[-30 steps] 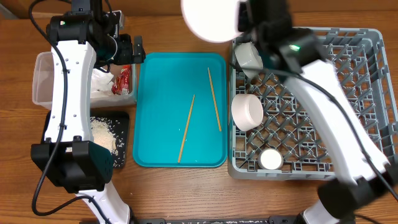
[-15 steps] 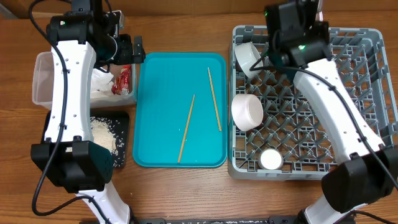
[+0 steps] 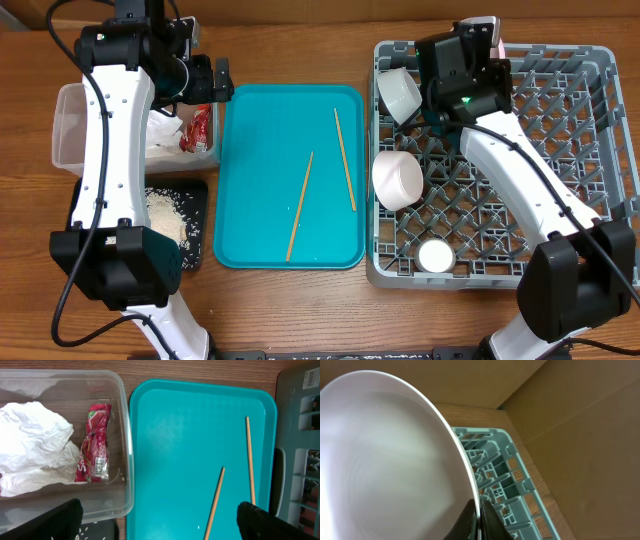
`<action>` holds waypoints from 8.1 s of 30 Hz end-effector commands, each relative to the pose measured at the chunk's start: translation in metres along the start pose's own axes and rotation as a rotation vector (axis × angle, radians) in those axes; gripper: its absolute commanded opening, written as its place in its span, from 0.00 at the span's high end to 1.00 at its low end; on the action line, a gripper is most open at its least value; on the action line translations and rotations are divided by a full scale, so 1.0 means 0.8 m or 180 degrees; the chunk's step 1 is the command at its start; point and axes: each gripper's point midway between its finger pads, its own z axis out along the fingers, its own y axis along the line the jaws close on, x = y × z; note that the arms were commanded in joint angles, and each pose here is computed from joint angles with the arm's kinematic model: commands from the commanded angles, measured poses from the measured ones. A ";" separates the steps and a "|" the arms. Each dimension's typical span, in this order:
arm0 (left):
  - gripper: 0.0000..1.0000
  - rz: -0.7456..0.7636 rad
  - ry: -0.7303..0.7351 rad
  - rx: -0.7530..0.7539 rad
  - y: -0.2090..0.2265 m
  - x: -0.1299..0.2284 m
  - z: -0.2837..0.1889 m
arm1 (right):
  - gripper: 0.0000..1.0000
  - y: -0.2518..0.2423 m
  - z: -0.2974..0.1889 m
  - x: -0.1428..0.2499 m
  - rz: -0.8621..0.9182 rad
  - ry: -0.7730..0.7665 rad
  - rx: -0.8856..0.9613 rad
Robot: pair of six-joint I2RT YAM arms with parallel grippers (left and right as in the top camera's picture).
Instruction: Sort waste into correct bins and load items into the dishwasher
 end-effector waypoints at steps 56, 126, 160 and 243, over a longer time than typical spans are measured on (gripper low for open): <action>0.00 0.0005 -0.0055 -0.0003 -0.005 -0.003 -0.006 | 0.40 0.365 -0.164 0.148 -0.0593 0.1127 -0.3074; 0.00 0.0005 -0.0055 -0.0003 -0.005 -0.003 -0.006 | 0.96 0.039 -0.124 0.160 -0.0514 0.2861 -0.2207; 0.00 0.0005 -0.0055 -0.0003 -0.005 -0.003 -0.006 | 0.48 0.240 -0.279 0.035 -0.0027 0.1589 -0.3785; 0.00 0.0005 -0.0053 -0.0003 -0.005 -0.003 -0.006 | 0.52 0.021 -0.121 -0.007 -0.0308 0.1587 -0.2752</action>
